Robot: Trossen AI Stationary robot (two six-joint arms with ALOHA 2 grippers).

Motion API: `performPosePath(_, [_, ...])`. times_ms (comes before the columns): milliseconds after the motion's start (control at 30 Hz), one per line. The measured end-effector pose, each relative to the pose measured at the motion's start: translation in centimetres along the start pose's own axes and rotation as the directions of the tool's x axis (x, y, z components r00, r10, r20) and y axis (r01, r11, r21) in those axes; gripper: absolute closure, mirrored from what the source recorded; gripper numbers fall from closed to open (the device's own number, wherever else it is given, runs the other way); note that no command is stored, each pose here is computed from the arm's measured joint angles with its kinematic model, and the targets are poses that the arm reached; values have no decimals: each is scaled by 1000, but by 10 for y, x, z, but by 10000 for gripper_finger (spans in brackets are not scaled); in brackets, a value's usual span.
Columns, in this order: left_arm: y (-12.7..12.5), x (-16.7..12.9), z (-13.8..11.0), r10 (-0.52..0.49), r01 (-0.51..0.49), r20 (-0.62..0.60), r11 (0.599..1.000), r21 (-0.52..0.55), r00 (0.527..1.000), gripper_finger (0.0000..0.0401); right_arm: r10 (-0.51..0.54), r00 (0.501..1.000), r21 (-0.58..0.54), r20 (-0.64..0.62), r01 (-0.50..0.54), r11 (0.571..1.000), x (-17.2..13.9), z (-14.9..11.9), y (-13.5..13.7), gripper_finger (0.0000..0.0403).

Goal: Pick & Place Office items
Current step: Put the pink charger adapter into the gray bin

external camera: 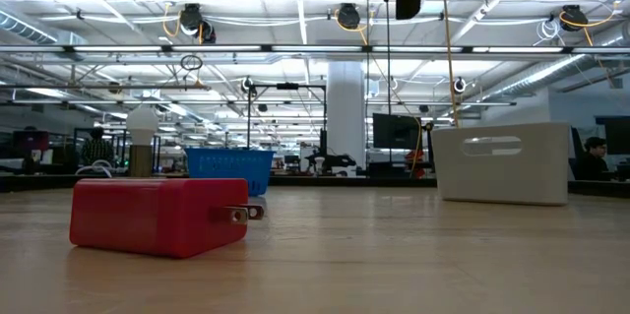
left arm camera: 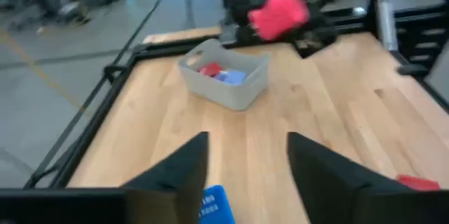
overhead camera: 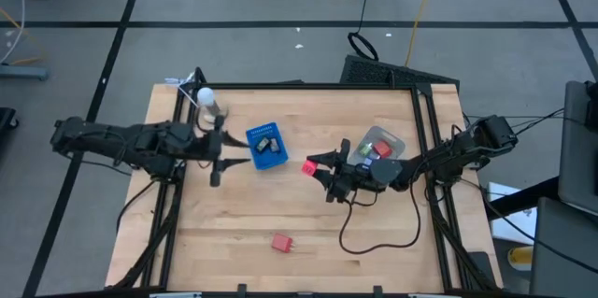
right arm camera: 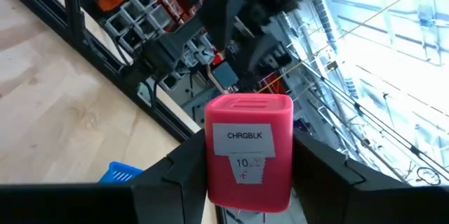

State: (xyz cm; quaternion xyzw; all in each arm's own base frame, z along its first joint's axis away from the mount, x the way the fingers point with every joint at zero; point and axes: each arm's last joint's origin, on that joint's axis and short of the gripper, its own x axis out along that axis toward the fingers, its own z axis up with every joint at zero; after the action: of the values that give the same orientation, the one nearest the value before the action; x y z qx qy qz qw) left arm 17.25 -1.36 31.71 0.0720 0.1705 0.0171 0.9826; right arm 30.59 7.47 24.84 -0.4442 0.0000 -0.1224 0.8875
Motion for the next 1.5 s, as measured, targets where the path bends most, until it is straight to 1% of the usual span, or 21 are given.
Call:
performPosePath(100, [-4, -3, -18, -11, 10, 62, 1000, 18, 998, 262, 2, 1000, 14, 0, -2, 1000, 0, 0, 0, 242])
performPosePath(300, [-4, -3, -70, 15, -18, 121, 999, 27, 993, 365, 9, 1000, 37, -2, -9, 999, 0, 0, 1, 241])
performPosePath(367, [-3, -5, -85, 4, -7, 147, 1000, 19, 989, 391, 13, 1000, 40, -5, -13, 999, 0, -1, 1, 241])
performPosePath(400, [-2, -5, -92, -9, 7, 162, 1000, 12, 987, 395, 16, 1000, 39, -7, -15, 999, 0, -1, 2, 241])
performPosePath(500, [-1, -6, -110, -29, 34, 203, 999, -19, 979, 387, 18, 1000, 40, -8, -18, 999, 0, -1, 2, 241])
performPosePath(633, [1, -5, -131, 16, -4, 192, 998, -64, 981, 383, 21, 1000, 44, -9, -21, 999, 0, -1, 2, 241])
performPosePath(800, [2, -1, -149, 44, -23, 179, 993, -116, 983, 398, 17, 1000, 26, -3, -17, 1000, -4, 5, 2, 241])
performPosePath(867, [2, 0, -155, 46, -25, 165, 992, -122, 985, 396, -6, 1000, 14, -1, 6, 1000, -10, 12, -3, 241])
performPosePath(967, [1, 3, -163, 52, -29, 162, 989, -146, 985, 385, -25, 999, 36, 23, 24, 999, -25, 24, -15, 241])
performPosePath(1100, [0, 4, -169, 49, -25, 157, 988, -151, 986, 378, 3, 998, 101, 65, -9, 995, -53, 32, -31, 241])
performPosePath(1133, [0, 4, -169, 46, -22, 158, 988, -150, 986, 378, 4, 997, 136, 79, -14, 991, -61, 32, -36, 241])
performPosePath(1233, [0, 4, -168, 46, -19, 165, 986, -166, 985, 381, -20, 993, 287, 116, -14, 958, -86, 23, -54, 241])
performPosePath(1300, [0, 4, -167, 47, -17, 177, 985, -172, 983, 387, -6, 987, 364, 163, -54, 930, -101, 12, -63, 241])
performPosePath(1400, [1, 4, -166, 48, -16, 187, 985, -172, 981, 397, 39, 969, 458, 244, -150, 876, -121, -5, -66, 241])
performPosePath(1500, [1, 4, -166, 48, -16, 189, 985, -172, 981, 396, 30, 965, 539, 260, -171, 824, -136, -21, -71, 241])
